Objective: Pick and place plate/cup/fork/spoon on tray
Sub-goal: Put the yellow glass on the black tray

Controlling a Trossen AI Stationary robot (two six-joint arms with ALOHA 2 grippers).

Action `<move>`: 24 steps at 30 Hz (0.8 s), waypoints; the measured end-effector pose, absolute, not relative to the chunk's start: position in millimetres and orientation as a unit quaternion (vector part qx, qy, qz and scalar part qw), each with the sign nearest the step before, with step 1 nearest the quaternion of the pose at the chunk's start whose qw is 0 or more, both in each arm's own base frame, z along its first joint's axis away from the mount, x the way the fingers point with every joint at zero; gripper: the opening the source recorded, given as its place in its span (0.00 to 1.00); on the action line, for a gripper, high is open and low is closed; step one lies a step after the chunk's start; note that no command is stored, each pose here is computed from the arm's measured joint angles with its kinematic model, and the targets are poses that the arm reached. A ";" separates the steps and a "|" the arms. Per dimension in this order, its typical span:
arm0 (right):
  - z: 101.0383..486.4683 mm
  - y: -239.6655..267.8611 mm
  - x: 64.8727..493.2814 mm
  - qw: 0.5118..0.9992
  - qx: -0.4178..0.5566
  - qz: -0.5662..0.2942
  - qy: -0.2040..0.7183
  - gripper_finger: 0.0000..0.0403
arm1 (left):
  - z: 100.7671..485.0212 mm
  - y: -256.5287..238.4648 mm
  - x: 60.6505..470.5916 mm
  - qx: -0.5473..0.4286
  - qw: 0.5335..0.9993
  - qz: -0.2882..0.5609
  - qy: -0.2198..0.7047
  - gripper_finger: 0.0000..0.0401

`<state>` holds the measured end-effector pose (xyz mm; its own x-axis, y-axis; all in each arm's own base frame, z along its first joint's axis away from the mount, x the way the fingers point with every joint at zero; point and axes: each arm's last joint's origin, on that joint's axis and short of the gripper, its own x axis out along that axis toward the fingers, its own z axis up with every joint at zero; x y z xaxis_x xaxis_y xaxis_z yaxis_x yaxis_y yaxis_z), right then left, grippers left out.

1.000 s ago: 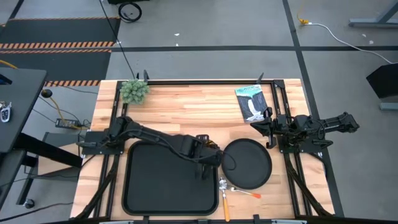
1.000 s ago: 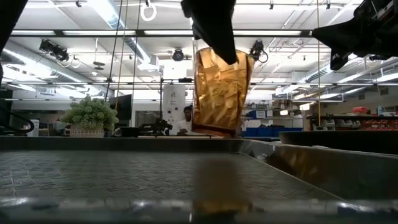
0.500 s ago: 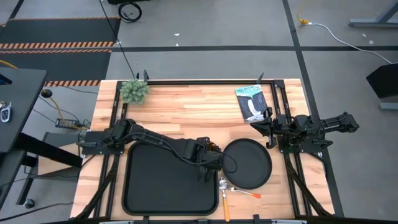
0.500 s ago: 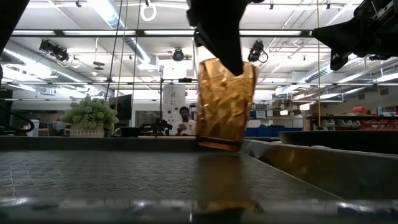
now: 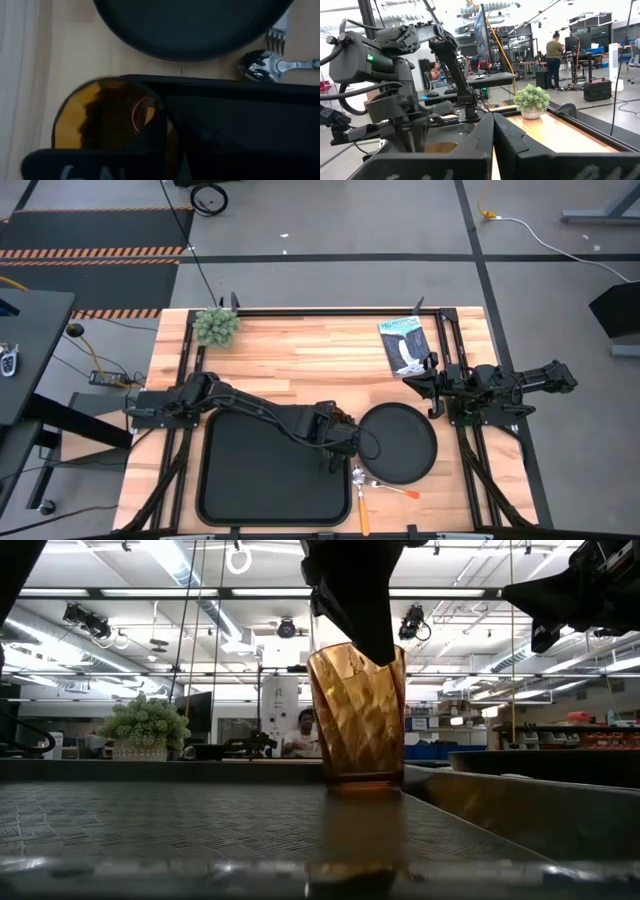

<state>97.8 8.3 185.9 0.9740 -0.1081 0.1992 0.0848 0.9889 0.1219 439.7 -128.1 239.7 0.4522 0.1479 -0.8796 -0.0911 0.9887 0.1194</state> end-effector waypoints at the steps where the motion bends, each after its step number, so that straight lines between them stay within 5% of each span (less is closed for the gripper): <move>1: 185.9 8.3 97.8 0.992 0.056 -0.049 -0.103 0.04 | 239.0 -127.9 439.8 0.028 0.851 0.071 0.520 0.19; 24: 185.9 8.3 97.8 0.992 0.056 -0.049 -0.103 0.04 | 239.5 -141.8 434.9 0.158 0.845 0.064 0.507 0.29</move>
